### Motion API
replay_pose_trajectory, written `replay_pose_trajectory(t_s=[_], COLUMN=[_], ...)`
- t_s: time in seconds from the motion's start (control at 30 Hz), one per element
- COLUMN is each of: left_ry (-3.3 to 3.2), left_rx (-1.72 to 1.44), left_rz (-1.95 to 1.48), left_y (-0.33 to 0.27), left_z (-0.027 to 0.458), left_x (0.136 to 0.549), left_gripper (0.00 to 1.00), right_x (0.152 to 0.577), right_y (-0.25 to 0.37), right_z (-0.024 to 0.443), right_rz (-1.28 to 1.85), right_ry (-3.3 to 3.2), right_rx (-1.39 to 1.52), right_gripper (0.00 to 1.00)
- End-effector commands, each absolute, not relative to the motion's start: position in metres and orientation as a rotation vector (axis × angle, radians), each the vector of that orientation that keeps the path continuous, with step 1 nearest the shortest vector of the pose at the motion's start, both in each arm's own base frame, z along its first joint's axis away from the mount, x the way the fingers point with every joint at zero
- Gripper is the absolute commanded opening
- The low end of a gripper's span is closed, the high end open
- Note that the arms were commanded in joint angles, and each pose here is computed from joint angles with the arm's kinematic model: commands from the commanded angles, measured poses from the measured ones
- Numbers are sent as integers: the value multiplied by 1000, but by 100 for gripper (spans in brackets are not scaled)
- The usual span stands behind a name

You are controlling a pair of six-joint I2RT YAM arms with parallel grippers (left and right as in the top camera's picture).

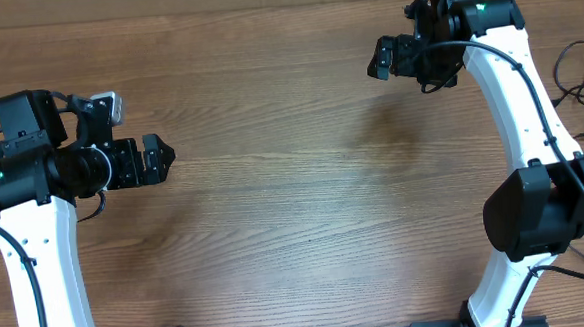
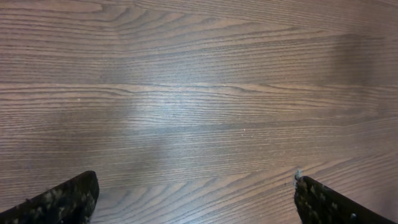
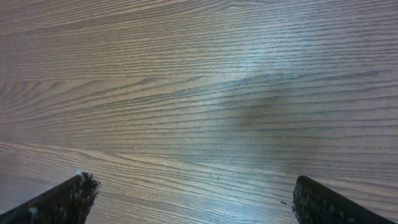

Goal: Untangle cables

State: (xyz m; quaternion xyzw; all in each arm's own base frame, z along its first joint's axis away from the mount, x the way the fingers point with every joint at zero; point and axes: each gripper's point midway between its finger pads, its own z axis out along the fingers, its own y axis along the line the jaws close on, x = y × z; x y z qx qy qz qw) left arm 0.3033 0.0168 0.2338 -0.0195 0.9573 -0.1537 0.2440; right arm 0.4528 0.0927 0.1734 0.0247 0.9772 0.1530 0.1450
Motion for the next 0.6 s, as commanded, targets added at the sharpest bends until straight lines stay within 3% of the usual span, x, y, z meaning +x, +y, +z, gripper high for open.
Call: replay_pose_trajectory(t_s=[0.0,0.57], left_ry=[2594,2521], left_rx=[-57,31], left_rz=[-439,-421], left_y=[14,4], left_z=[240,249], left_x=[305,322], left_gripper=[100,100], right_x=[456,456], right_y=[90,90], right_z=[191,191], right_rz=[427,428], right_ry=[2767,2767], right_rx=[59,59], right_gripper=[100,100])
